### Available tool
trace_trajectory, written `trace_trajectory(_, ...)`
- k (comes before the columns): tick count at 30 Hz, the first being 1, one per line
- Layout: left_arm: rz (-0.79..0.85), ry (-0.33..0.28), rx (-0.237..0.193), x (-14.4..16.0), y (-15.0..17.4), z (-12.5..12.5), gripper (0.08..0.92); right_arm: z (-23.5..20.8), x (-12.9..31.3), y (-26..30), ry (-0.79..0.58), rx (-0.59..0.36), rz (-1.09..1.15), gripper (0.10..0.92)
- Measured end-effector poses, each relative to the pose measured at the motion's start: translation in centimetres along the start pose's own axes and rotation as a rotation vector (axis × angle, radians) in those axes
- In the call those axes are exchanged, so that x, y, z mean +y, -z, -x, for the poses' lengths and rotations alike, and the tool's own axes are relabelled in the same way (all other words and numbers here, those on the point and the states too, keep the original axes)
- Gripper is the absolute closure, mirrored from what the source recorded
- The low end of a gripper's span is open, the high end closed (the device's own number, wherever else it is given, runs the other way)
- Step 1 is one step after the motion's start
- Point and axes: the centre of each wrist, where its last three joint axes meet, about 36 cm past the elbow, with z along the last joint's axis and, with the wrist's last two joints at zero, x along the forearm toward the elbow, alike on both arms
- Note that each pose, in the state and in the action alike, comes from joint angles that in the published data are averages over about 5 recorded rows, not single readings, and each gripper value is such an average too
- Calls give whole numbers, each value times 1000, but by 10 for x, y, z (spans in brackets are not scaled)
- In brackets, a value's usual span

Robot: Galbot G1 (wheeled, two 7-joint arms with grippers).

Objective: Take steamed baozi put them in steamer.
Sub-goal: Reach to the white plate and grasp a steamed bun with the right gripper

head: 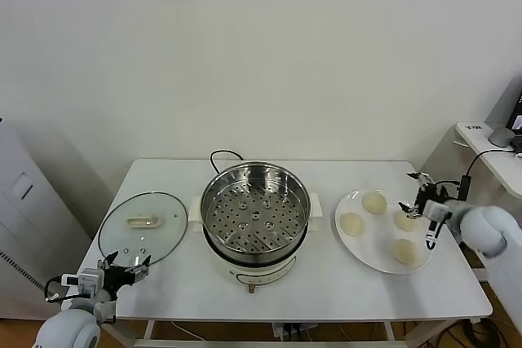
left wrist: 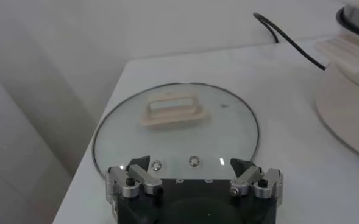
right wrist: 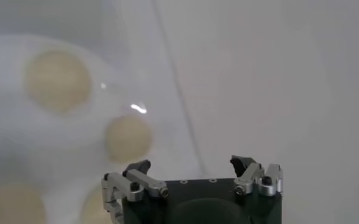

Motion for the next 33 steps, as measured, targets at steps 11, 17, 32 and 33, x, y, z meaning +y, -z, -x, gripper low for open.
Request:
trace_trajectory(11, 2, 5, 5, 2, -1, 0, 177, 43, -66, 10, 271, 15, -121, 200)
trace_trajectory(17, 5, 2, 5, 1, 0, 1, 177, 63, -80, 15, 344, 27, -154, 200)
trace_trajectory(32, 11, 0, 10, 1, -3, 0, 177, 100, -76, 20, 388, 68, -156, 200)
trace_trajectory(33, 11, 0, 10, 1, -3, 0, 177, 102, -75, 20, 387, 69, -152, 200)
